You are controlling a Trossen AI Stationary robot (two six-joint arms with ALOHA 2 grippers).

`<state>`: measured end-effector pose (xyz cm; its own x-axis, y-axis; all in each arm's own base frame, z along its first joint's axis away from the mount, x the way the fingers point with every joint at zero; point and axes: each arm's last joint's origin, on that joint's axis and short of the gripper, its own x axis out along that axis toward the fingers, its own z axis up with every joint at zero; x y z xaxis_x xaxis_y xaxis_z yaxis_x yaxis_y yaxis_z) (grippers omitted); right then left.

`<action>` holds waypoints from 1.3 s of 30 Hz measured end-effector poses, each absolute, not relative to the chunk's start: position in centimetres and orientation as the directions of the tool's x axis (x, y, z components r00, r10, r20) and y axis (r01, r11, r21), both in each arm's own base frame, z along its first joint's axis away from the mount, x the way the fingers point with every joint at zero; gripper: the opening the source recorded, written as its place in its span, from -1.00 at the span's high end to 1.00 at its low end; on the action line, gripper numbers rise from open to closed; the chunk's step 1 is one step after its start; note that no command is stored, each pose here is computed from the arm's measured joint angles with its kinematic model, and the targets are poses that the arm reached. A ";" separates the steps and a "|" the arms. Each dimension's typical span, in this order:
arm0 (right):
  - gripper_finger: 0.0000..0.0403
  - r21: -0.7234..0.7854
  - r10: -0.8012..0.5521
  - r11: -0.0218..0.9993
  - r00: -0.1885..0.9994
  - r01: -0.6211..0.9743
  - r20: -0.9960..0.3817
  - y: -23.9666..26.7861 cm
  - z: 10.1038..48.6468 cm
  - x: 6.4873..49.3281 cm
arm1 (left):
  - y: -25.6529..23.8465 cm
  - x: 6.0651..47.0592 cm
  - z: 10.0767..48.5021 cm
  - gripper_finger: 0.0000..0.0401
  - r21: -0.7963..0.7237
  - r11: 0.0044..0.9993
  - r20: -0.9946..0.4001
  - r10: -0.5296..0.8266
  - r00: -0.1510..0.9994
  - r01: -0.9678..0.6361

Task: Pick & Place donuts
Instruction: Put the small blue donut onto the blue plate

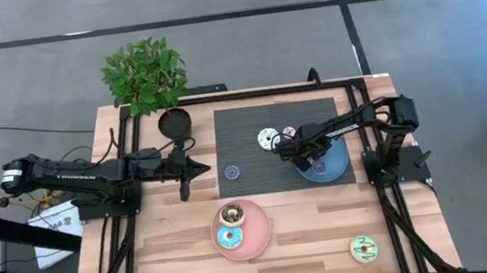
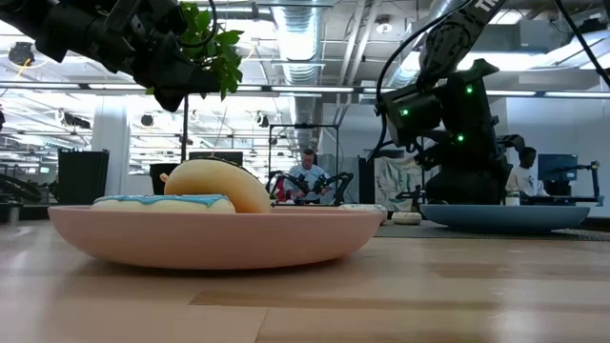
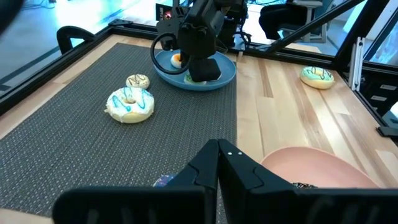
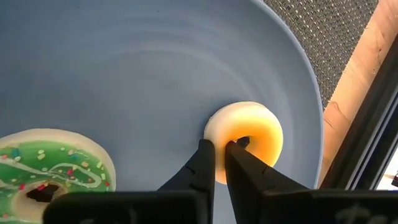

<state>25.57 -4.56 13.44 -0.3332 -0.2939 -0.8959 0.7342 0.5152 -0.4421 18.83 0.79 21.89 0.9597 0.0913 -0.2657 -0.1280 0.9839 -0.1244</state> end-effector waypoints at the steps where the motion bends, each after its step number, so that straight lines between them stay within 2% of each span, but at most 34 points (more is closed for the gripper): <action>1: 0.90 -0.443 -0.295 0.515 -0.334 0.734 -0.895 -4.6 13.4 25.6 | 0.8 18.8 21.9 1.00 -0.130 0.983 -0.265 0.091 0.960 -0.129; 9: 0.99 -0.424 -0.305 0.490 -0.305 0.762 -0.902 -4.3 14.6 25.3 | 0.8 18.8 21.9 1.00 -0.147 0.980 -0.265 0.091 0.960 -0.134; 21: 1.00 -0.183 -0.407 0.379 -0.014 0.907 -0.913 -2.6 21.0 23.0 | 0.8 18.8 21.9 1.00 -0.152 0.979 -0.265 0.091 0.960 -0.134; 26: 1.00 0.012 -0.407 0.320 0.149 0.947 -0.901 -1.1 21.1 19.9 | 0.7 18.8 21.9 1.00 -0.169 0.979 -0.266 0.062 0.962 -0.110; 29: 1.00 0.204 -0.401 0.275 0.305 0.940 -0.864 -0.1 20.4 17.9 | 0.7 18.8 21.9 1.00 -0.177 0.980 -0.266 0.046 0.963 -0.096; 33: 1.00 0.453 -0.442 0.230 0.507 0.861 -0.740 0.7 19.1 15.9 | 0.6 18.8 21.9 1.00 -0.178 0.980 -0.265 0.045 0.963 -0.095; 39: 1.00 0.713 -0.452 0.178 0.700 0.678 -0.553 0.9 16.1 14.4 | 0.6 18.8 21.9 1.00 -0.177 0.980 -0.264 0.045 0.963 -0.094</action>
